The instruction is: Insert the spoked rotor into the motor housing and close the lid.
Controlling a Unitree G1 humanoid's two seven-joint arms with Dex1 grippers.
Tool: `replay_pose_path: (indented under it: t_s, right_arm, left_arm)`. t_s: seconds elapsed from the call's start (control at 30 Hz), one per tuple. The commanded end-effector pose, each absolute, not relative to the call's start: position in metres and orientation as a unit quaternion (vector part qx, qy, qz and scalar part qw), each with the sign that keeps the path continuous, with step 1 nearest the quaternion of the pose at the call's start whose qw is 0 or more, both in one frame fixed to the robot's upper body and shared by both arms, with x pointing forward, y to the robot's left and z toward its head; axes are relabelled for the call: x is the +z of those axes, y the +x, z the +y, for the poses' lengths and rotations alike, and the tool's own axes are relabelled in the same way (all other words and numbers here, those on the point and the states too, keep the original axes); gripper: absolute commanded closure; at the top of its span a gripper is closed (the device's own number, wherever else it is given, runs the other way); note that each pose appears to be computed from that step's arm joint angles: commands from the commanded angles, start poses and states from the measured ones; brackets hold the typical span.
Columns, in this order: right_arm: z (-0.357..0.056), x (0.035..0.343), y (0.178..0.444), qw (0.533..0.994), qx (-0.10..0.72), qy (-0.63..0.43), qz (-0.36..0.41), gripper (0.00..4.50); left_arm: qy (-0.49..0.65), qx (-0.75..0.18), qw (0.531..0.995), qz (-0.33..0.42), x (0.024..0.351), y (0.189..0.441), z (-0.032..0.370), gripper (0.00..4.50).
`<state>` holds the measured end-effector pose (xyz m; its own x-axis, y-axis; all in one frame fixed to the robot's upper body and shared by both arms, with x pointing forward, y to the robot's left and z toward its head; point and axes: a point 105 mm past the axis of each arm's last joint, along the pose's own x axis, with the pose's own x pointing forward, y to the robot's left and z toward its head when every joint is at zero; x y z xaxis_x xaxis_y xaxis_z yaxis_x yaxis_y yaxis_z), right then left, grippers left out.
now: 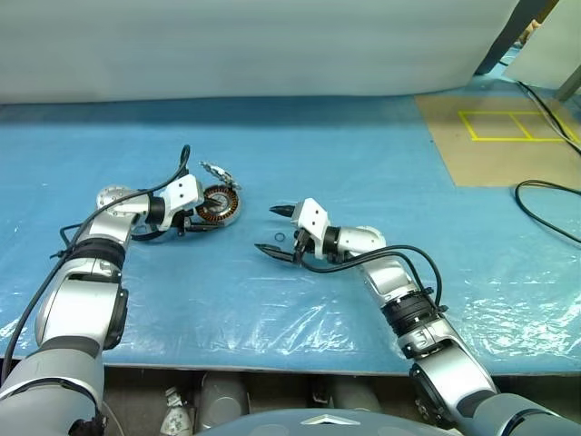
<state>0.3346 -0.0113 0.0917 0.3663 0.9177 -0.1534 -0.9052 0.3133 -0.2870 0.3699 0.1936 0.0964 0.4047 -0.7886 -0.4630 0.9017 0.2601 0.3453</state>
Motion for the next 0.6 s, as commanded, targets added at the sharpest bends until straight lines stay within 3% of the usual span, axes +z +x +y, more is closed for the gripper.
replay_pose_path:
  t_s: [0.03, 0.6]
  right_arm:
    - [-0.013, 0.106, 0.34, 0.809, 0.561, -0.17, -0.046, 0.0]
    - [-0.024, 0.108, 0.345, 0.803, 0.563, -0.187, -0.044, 0.0]
  left_arm:
    - [0.267, -0.559, 0.776, 0.116, 0.077, 0.351, 0.194, 1.89]
    - [0.225, -0.544, 0.802, 0.103, 0.07, 0.311, 0.166, 1.89]
